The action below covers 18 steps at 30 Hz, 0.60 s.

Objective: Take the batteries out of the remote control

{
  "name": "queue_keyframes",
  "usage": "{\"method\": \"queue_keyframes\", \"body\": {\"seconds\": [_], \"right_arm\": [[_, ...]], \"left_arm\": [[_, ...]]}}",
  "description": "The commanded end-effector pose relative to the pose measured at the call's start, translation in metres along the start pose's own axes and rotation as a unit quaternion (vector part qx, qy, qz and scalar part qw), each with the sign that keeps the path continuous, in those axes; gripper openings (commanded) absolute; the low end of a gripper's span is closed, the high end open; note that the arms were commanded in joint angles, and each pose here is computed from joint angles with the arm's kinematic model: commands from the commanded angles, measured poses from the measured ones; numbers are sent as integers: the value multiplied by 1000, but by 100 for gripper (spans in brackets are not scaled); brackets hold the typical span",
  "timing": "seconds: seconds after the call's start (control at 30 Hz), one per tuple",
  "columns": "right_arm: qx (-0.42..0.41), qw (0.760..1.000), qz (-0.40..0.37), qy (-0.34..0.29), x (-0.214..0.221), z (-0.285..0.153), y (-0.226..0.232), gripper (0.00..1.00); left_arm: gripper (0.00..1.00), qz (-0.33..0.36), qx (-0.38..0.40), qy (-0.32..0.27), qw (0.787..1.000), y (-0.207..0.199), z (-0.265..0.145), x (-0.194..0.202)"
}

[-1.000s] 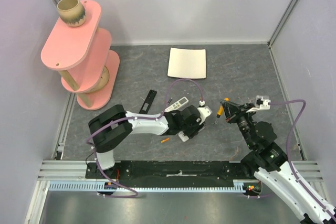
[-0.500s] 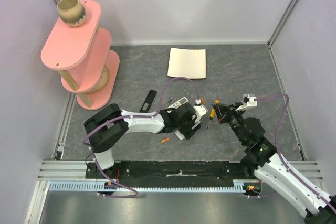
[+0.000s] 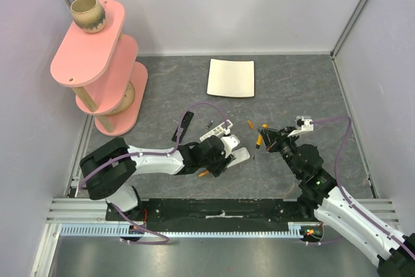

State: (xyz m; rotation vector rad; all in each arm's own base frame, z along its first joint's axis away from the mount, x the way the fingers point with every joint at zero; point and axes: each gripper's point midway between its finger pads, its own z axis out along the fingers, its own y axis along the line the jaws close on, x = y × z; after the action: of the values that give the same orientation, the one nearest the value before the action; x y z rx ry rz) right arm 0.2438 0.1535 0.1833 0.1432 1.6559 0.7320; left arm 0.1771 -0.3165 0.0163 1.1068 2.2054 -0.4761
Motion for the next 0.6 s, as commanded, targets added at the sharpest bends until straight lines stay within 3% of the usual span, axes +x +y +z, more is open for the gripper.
{"method": "queue_keyframes", "body": {"seconds": [0.0,0.2,0.43,0.53,0.57], "right_arm": [[-21,1000,12,-12,-3,5,9,0],[-16,1000,5,-12,3,9,4,0],[-28,999,-1,-22,9,21,4,0],[-35,999,0,-22,13,28,7,0],[-34,999,-1,-17,17,33,6,0]], "left_arm": [[56,-28,-2,56,998,-1,3,39],[42,-11,-10,41,999,6,12,19],[36,-42,-19,15,999,24,20,-6],[39,-46,-16,8,999,24,20,-9],[52,-46,-11,11,999,23,20,-7]]}}
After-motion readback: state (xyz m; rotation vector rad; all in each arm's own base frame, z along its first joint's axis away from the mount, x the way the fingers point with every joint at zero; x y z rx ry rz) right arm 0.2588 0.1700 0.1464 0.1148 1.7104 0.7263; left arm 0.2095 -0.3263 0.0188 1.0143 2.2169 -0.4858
